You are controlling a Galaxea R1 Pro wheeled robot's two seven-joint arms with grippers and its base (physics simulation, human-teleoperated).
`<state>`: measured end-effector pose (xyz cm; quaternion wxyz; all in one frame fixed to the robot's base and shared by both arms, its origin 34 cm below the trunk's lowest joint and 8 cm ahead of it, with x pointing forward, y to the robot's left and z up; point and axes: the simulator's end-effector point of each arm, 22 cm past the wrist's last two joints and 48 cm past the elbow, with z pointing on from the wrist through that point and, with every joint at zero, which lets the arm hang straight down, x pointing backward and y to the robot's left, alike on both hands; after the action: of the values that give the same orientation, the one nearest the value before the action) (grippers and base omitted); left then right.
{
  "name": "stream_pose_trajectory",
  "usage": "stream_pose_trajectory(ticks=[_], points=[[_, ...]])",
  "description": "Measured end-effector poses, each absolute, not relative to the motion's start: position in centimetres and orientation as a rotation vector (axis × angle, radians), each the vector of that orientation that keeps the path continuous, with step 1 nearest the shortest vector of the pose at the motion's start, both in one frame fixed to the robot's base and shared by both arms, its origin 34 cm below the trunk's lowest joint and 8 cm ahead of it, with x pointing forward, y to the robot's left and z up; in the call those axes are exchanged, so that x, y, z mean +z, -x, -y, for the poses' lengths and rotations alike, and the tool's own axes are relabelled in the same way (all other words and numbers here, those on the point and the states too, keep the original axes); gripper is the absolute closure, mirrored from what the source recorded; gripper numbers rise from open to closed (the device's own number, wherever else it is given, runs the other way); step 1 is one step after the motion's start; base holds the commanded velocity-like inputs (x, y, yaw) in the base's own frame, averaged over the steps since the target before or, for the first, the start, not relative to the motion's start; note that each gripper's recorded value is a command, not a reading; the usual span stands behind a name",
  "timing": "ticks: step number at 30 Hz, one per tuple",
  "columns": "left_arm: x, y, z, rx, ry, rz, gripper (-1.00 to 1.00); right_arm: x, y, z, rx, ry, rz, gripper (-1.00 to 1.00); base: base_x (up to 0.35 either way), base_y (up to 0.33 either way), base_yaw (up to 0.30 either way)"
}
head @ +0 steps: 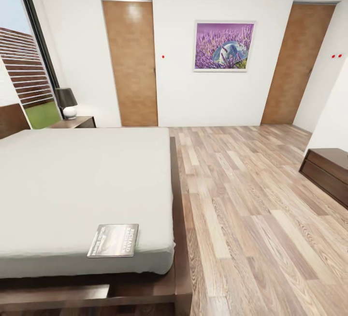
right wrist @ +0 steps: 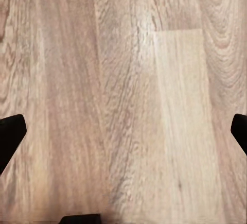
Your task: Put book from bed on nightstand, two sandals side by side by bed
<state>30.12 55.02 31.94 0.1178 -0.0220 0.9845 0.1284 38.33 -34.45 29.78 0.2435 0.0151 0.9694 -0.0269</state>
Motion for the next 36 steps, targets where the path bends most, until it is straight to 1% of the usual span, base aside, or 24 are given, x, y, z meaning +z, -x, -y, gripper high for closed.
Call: stream_pose_trajectory(ticks=[10,21,36], points=[[31.52,-29.3,-54.38,0.366,0.065,-2.891,-1.0,29.79,-38.34,34.46,-0.074,-0.041,-2.648,-1.0,-0.111,0.039,0.0],[31.48,-29.21,-54.31,0.366,0.064,-2.89,-1.0,29.79,-38.33,34.37,-0.072,-0.041,-2.648,-1.0,-0.014,0.152,0.0],[31.52,-29.3,-54.34,0.361,0.064,-2.886,-1.0,29.76,-38.33,34.17,-0.068,-0.038,-2.648,-1.0,-0.001,0.104,0.0]])
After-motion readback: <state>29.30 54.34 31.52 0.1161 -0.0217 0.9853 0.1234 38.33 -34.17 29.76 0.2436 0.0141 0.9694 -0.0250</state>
